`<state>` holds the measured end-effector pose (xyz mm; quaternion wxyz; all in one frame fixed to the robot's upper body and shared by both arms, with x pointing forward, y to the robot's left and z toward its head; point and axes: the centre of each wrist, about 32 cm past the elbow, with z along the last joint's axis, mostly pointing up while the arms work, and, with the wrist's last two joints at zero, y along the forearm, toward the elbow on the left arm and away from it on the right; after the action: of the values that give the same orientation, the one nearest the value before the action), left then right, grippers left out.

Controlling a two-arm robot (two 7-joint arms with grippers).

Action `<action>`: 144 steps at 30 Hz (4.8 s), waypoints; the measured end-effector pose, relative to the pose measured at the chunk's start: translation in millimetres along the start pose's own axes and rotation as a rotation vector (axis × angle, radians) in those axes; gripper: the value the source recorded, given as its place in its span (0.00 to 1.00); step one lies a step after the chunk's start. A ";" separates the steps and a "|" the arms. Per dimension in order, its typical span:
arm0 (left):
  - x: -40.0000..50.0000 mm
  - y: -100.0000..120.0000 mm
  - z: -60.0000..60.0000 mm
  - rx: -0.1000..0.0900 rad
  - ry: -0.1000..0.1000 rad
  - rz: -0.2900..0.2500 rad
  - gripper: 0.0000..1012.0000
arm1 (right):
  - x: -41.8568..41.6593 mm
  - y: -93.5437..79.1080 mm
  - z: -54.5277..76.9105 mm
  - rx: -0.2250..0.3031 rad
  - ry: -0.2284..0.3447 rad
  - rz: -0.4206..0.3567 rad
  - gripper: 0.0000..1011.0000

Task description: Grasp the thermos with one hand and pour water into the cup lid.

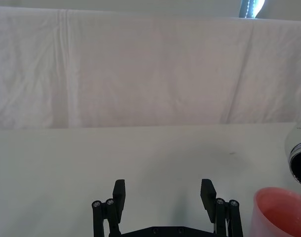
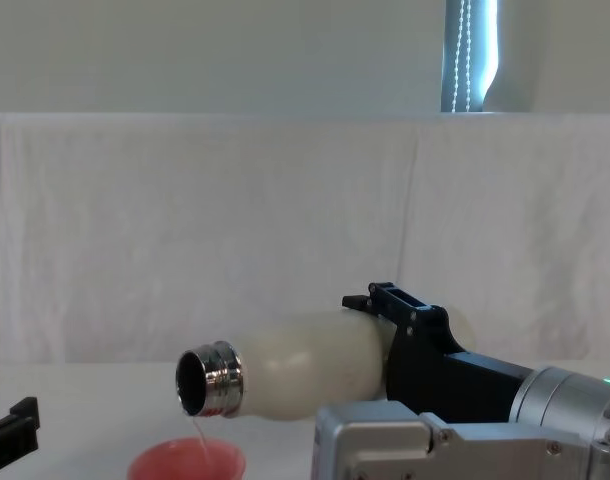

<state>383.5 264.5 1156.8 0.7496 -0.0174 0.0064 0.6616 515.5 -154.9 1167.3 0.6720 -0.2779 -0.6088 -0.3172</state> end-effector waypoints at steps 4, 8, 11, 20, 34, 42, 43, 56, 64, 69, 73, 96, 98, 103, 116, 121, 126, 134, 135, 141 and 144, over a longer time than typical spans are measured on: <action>0.0 0.0 0.0 0.000 0.000 0.000 0.99 | -0.4 -0.3 0.0 0.000 -0.001 0.001 0.94; 0.0 0.0 0.0 0.000 0.000 0.000 0.99 | -0.7 -0.4 0.3 0.000 -0.002 0.002 0.94; 0.0 0.0 0.0 0.000 0.000 0.000 0.99 | -0.8 -0.4 0.5 0.001 -0.002 0.002 0.94; 0.0 0.0 0.0 0.000 0.000 0.000 0.99 | -1.0 -0.3 0.9 0.001 -0.001 0.002 0.94; 0.0 0.0 0.0 0.000 0.000 0.000 0.99 | -2.3 -0.5 2.1 0.004 0.031 -0.002 0.94; 0.0 0.0 0.0 0.000 0.000 0.000 0.99 | -2.7 -0.7 3.2 0.008 0.057 0.000 0.94; 0.0 0.0 0.0 0.000 0.000 0.000 0.99 | -2.7 -0.8 3.4 0.008 0.058 0.000 0.94; 0.0 0.0 0.0 0.000 0.000 0.000 0.99 | 0.6 -1.3 4.4 0.017 0.142 -0.005 0.94; 0.0 0.0 0.0 0.000 0.000 0.000 0.99 | 6.3 -2.6 -0.5 0.019 0.300 -0.025 0.94; 0.0 0.0 0.0 0.000 0.000 0.000 0.99 | 11.0 -3.8 -4.9 0.022 0.419 -0.044 0.94; 0.0 0.0 0.0 0.000 0.000 0.000 0.99 | 13.4 -4.9 -8.5 0.026 0.517 -0.055 0.94; 0.0 0.0 0.0 0.000 0.000 0.000 0.99 | 16.5 -15.6 -24.3 0.035 0.980 -0.121 0.94; 0.0 0.0 0.0 0.000 0.000 0.000 0.99 | 16.1 -16.9 -25.9 0.032 1.022 -0.129 0.94; 0.0 0.0 0.0 0.000 0.000 0.000 0.99 | 15.0 -19.7 -28.7 0.026 1.120 -0.146 0.94; 0.0 0.0 0.0 0.000 0.000 0.000 0.99 | 11.6 -22.1 -36.2 0.013 1.280 -0.162 0.94; 0.0 0.0 0.0 0.000 0.000 0.000 0.99 | 9.0 -21.7 -39.2 -0.001 1.304 -0.159 0.94; 0.0 0.0 0.0 0.000 0.000 0.000 0.99 | 7.1 -21.1 -41.1 -0.010 1.316 -0.156 0.94; 0.0 0.0 0.0 0.000 0.000 0.000 0.99 | 3.1 -20.6 -42.9 -0.033 1.329 -0.151 0.94; 0.0 0.0 0.0 0.000 0.000 0.000 0.99 | 2.1 -20.8 -43.0 -0.038 1.333 -0.151 0.94; 0.0 0.0 0.0 0.000 0.000 0.000 0.99 | -2.9 -22.3 -43.1 -0.056 1.348 -0.153 0.94; 0.0 0.0 0.0 0.000 0.000 0.000 0.99 | -5.1 -22.5 -43.5 -0.063 1.357 -0.156 0.94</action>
<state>383.5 264.5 1156.8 0.7496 -0.0174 0.0064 0.6616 526.0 -202.0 1157.5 0.8715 0.0078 -0.0616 -0.4864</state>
